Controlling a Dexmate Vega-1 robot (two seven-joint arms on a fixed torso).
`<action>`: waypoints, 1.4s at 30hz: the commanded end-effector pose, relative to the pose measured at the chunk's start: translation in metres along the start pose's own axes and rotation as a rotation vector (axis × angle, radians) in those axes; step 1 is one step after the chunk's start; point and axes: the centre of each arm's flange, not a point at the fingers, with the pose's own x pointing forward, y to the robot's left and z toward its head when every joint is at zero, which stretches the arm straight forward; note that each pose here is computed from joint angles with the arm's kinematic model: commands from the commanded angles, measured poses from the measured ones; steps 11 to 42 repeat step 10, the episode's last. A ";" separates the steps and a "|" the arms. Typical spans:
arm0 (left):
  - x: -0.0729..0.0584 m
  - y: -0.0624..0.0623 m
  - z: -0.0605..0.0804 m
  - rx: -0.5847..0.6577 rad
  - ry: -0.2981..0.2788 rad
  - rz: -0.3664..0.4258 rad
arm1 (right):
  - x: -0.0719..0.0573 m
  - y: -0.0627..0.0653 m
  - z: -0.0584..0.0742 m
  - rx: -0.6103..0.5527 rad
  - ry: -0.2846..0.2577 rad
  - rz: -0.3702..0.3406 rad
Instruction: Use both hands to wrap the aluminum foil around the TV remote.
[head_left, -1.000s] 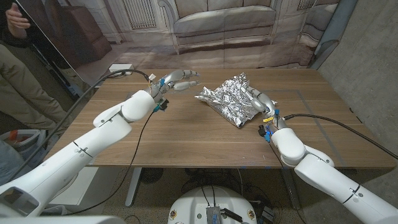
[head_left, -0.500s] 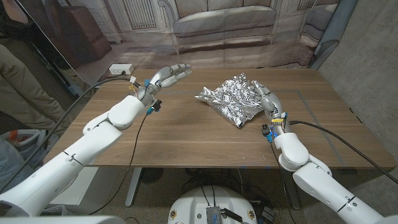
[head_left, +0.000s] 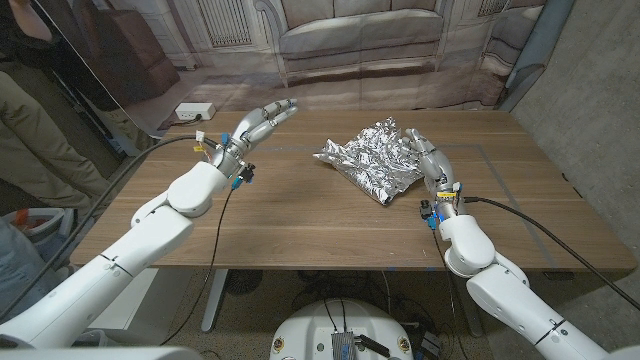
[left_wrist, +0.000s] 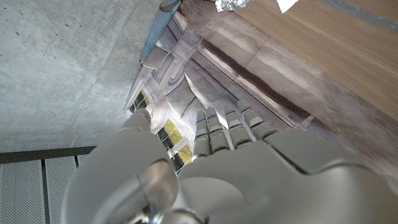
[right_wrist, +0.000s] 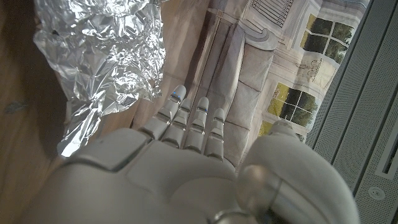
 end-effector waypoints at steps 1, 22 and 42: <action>-0.008 -0.003 -0.003 -0.033 0.002 0.008 | -0.001 0.002 0.003 0.010 0.000 0.008; -0.003 -0.006 -0.006 -0.040 0.020 -0.020 | -0.009 -0.001 0.003 0.023 0.025 -0.015; -0.003 -0.006 -0.006 -0.040 0.020 -0.020 | -0.009 -0.001 0.003 0.023 0.025 -0.015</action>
